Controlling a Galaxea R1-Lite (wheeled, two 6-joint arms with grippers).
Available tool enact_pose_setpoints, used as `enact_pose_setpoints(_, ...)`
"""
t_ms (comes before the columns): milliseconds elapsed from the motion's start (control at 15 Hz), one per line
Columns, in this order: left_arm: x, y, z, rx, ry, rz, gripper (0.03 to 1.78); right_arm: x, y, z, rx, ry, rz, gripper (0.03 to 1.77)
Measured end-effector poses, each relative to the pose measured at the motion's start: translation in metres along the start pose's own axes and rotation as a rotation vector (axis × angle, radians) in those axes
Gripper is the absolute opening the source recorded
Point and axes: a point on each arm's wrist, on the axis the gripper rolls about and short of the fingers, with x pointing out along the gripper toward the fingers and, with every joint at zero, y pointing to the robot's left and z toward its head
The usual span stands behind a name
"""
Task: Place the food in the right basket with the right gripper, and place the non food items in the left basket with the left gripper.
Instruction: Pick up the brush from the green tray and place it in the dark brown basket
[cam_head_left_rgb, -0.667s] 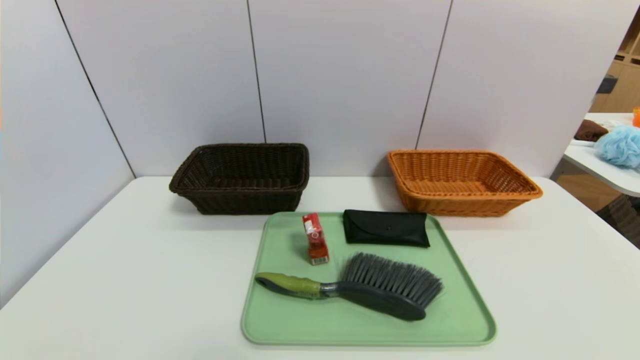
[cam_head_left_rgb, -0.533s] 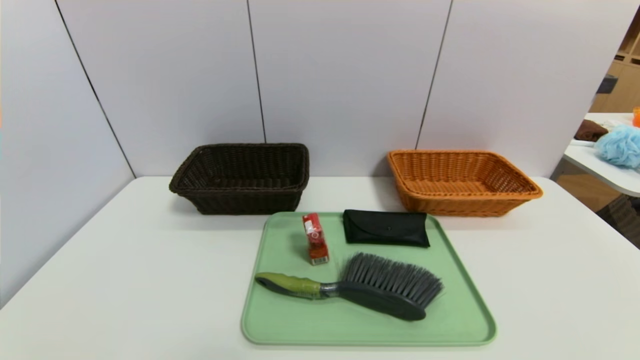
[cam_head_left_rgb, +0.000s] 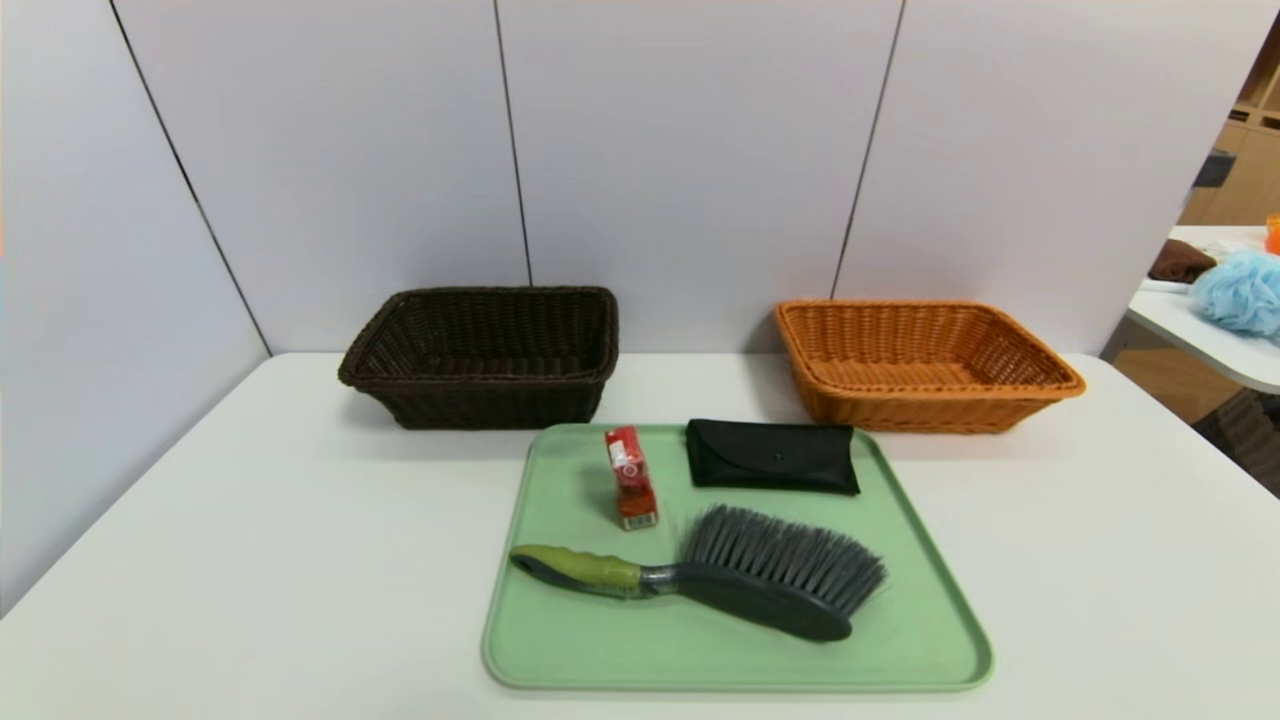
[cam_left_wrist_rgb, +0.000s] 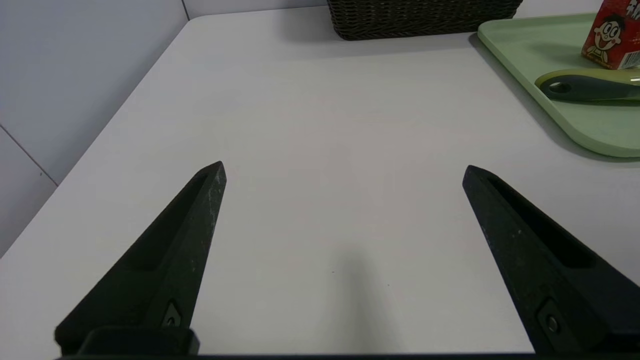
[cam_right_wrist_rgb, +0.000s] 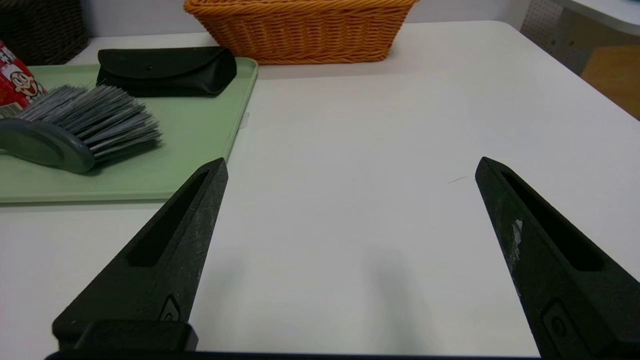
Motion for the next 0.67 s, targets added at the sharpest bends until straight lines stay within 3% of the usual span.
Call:
enact_pose_setpoints(267, -0.001, 0.000, 0.004, -0.004, -0.012, -0.008, 1.69, -0.004, 0.001, 0.013, -0.008, -0.043, 0.024, 1.71)
enact_pose_setpoints(667, 0.000, 0.001, 0.048, -0.013, 0.017, -0.052, 1.69, -0.010, 0.003, 0.059, 0.002, 0.015, 0.073, 1.71)
